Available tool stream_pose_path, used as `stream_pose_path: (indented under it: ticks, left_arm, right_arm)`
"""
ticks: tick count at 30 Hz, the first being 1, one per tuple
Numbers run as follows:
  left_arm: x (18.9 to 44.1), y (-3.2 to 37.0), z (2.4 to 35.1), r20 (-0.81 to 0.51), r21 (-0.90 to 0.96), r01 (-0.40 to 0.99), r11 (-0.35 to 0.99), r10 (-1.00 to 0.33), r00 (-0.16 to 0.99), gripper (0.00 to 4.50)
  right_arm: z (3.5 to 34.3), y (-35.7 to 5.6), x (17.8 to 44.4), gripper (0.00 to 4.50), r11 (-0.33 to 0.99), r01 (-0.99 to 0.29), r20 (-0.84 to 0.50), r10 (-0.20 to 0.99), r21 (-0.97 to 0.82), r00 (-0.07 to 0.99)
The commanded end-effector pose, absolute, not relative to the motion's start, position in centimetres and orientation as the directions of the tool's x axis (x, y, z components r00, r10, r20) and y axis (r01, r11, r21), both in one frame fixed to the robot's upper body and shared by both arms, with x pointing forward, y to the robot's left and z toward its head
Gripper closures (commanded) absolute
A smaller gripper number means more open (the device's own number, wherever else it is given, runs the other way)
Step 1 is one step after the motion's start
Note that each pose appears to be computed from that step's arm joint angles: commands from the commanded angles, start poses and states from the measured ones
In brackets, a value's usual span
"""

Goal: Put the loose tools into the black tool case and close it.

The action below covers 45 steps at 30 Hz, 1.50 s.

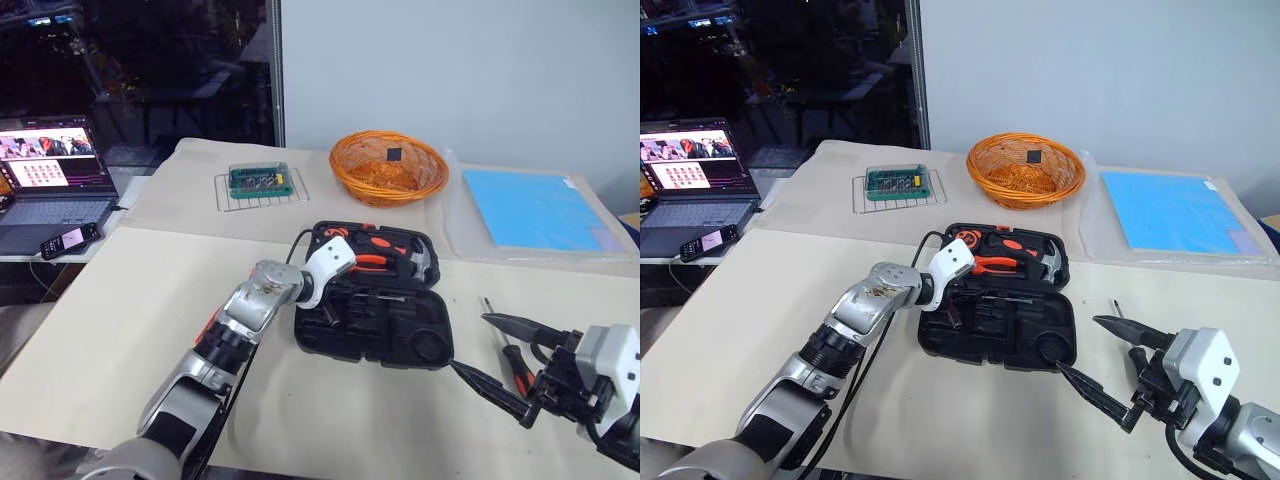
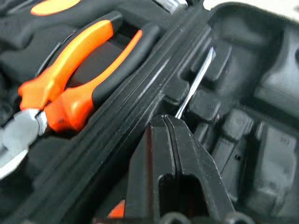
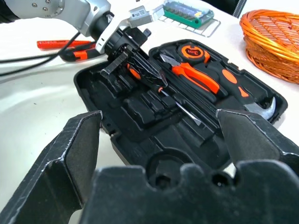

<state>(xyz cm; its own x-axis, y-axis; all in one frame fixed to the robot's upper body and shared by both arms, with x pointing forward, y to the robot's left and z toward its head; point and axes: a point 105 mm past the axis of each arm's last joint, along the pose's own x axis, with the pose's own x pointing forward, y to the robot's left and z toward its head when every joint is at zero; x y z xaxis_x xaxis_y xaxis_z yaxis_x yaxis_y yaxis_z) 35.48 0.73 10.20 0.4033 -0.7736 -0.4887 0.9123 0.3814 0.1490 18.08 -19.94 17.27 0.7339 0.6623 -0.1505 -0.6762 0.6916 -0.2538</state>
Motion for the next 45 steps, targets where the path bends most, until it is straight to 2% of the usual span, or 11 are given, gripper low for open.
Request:
stream_pose_path:
  ticks: [1, 6, 10, 14, 23, 26, 27, 31, 36, 40, 45]
  left_arm:
    - [35.6, 2.4, 6.1, -0.608, 0.149, 0.902, 0.405, -0.682, 0.406, 4.46]
    - [35.3, 0.3, 12.2, -0.301, 0.16, 0.913, 0.376, -0.862, 0.408, 4.46]
    - [32.7, 0.9, 16.1, -0.134, 0.091, 0.959, 0.267, -0.951, 0.277, 4.46]
    - [29.0, 2.4, 19.4, -0.052, 0.025, 0.994, 0.106, -0.993, 0.108, 3.37]
    - [24.9, 3.6, 19.3, -0.136, -0.007, 0.999, -0.04, -0.99, -0.04, 0.13]
    - [24.7, 3.5, 19.3, -0.131, -0.011, 0.999, -0.032, -0.991, -0.034, 0.06]
    - [24.7, 3.6, 19.3, -0.127, -0.011, 1.0, -0.027, -0.992, -0.028, 0.0]
    - [24.7, 3.8, 19.3, -0.116, -0.001, 1.0, -0.017, -0.993, -0.017, 0.0]
    - [25.0, 4.3, 19.4, -0.103, 0.02, 1.0, -0.007, -0.995, -0.005, 0.0]
    - [26.1, 5.4, 19.8, 0.004, 0.109, 0.99, 0.085, -0.996, 0.086, 0.0]
    - [26.0, 8.0, 19.4, -0.007, 0.046, 0.99, 0.135, -0.991, 0.136, 0.0]
  right_arm:
    - [17.5, -20.5, 18.4, 0.0, 0.723, -0.634, -0.169, 0.612, -0.275, 0.772]
    - [18.1, -21.7, 19.1, 0.0, 0.831, -0.494, -0.115, 0.481, -0.256, 0.869]
    - [17.2, -24.0, 19.7, 0.0, 0.88, -0.327, -0.211, 0.267, -0.344, 0.94]
    - [14.6, -27.2, 21.2, 0.0, 0.939, -0.242, -0.393, 0.133, -0.242, 0.91]
    - [11.1, -29.7, 21.7, 0.0, 0.967, -0.204, -0.638, 0.062, -0.151, 0.767]
    - [10.4, -30.1, 21.1, 0.0, 0.973, -0.182, -0.682, 0.037, -0.141, 0.73]
    - [10.1, -30.2, 20.9, 0.49, 0.975, -0.175, -0.696, 0.031, -0.137, 0.718]
    - [9.1, -30.5, 20.3, 1.6, 0.972, -0.179, -0.739, 0.009, -0.152, 0.674]
    - [10.3, -30.9, 20.8, 3.41, 0.955, -0.209, -0.705, 0.001, -0.209, 0.709]
    - [14.3, -29.1, 22.6, 3.57, 0.905, -0.329, -0.602, 0.108, -0.271, 0.791]
    - [18.1, -26.7, 24.4, 3.57, 0.815, -0.469, -0.533, 0.245, -0.34, 0.81]
